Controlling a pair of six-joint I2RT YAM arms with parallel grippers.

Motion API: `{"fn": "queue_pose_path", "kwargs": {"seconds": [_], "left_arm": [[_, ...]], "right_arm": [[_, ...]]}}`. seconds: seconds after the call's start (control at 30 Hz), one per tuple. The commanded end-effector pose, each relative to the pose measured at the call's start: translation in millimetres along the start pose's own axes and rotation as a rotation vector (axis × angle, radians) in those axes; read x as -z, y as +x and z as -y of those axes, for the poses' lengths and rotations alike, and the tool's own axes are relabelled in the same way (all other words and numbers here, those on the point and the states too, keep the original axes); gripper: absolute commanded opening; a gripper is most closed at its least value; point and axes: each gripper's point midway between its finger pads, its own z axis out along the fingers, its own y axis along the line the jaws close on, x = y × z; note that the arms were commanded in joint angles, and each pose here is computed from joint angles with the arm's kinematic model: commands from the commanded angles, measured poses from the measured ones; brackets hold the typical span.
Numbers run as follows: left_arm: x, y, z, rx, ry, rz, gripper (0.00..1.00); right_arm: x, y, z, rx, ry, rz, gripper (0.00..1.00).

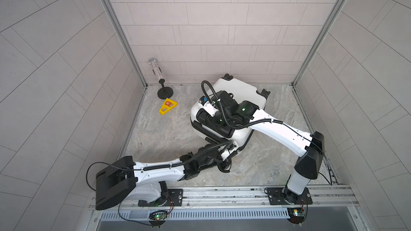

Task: Open the suitcase zippers
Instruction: Unzip the zipper on the suitcase, then place the suitcase at the center of the board.

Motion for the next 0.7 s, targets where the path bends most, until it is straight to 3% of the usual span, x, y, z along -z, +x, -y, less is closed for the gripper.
{"fn": "queue_pose_path", "kwargs": {"seconds": [0.0,0.13,0.3,0.4,0.47,0.53,0.6,0.67], "left_arm": [[15.1,-69.3,38.3,-0.043,0.136,0.219,0.30],[32.8,-54.6,31.2,-0.087,0.096,0.139,0.47],[63.1,-39.6,15.6,-0.125,0.014,0.049,0.53],[80.2,-36.2,0.9,-0.177,-0.057,-0.007,0.59],[89.2,-35.6,-10.9,-0.194,-0.088,-0.052,0.61],[96.0,-34.0,-20.1,-0.196,-0.066,-0.101,0.62],[102.3,-34.8,-29.6,-0.207,-0.035,-0.152,0.63],[106.4,-37.1,-38.8,-0.239,0.000,-0.204,0.63]], "right_arm": [[32.9,-61.7,6.7,0.084,0.023,0.270,0.00],[36.3,-41.1,-9.7,0.196,-0.069,0.243,0.00],[37.7,-17.2,-24.1,0.280,-0.150,0.214,0.02],[49.4,-15.3,-22.1,0.308,-0.121,0.253,0.37],[61.6,-16.0,-18.9,0.318,-0.089,0.287,0.52],[74.2,-12.7,-16.0,0.327,-0.060,0.311,0.57],[87.1,-5.1,-8.9,0.322,-0.011,0.324,0.71],[101.1,4.1,1.3,0.301,0.052,0.344,0.72]]}}
